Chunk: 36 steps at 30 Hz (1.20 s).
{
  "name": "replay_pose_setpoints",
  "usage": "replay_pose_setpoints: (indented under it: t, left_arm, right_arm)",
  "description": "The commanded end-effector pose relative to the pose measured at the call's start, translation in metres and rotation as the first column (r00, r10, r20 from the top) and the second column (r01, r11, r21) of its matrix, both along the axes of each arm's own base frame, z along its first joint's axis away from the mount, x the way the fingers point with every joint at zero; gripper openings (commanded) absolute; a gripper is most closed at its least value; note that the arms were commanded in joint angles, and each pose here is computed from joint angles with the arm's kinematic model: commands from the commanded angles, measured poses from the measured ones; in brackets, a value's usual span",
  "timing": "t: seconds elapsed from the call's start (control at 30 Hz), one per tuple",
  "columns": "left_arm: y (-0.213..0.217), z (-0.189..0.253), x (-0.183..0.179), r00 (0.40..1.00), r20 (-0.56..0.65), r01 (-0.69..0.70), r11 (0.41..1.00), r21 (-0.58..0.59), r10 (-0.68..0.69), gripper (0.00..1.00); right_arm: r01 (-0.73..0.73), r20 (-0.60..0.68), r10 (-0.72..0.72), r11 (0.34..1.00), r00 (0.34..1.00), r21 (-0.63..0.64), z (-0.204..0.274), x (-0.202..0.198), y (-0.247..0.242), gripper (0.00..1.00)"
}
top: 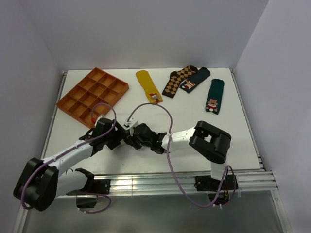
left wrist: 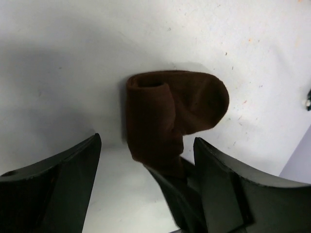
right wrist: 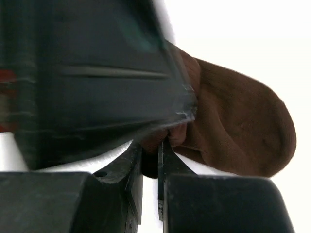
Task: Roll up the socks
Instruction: Roll the sock at the center of the board.
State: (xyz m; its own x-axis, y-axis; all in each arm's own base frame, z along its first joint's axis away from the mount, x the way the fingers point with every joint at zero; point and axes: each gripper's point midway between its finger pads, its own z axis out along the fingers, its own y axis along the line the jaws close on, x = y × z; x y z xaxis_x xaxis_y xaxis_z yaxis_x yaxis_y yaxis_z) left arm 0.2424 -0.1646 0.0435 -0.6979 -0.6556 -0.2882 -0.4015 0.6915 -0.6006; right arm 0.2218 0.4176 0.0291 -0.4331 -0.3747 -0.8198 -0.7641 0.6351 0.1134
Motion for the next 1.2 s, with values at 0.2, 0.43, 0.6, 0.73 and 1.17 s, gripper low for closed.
replay_pose_setpoints:
  t: [0.2,0.43,0.6,0.73,1.17]
  left_arm:
    - [0.013,0.006,-0.004,0.994,0.055,-0.087,0.993,-0.084,0.092,0.80]
    - [0.014,0.003,-0.003,0.989,0.098,-0.099,0.987,-0.130,0.112,0.79]
    - [0.013,0.000,-0.001,0.989,0.105,-0.090,0.987,-0.132,0.104,0.77]
    - [0.012,-0.006,-0.001,0.991,0.094,-0.085,0.988,-0.126,0.097,0.74]
    - [0.010,-0.027,0.005,0.994,0.061,-0.086,0.991,-0.098,0.092,0.53]
  right_arm:
    - [-0.051,-0.404,0.095,0.992,0.910,0.118,-0.028,-0.022,-0.015,0.00]
    - [0.033,-0.595,0.115,0.972,0.795,0.233,-0.033,-0.012,-0.024,0.00]
    - [0.110,-0.705,0.110,0.960,0.701,0.259,-0.041,-0.011,-0.031,0.00]
    - [0.157,-0.752,0.099,0.952,0.652,0.262,-0.047,-0.007,-0.034,0.00]
    - [0.166,-0.792,0.075,0.962,0.606,0.219,-0.055,-0.001,-0.031,0.01]
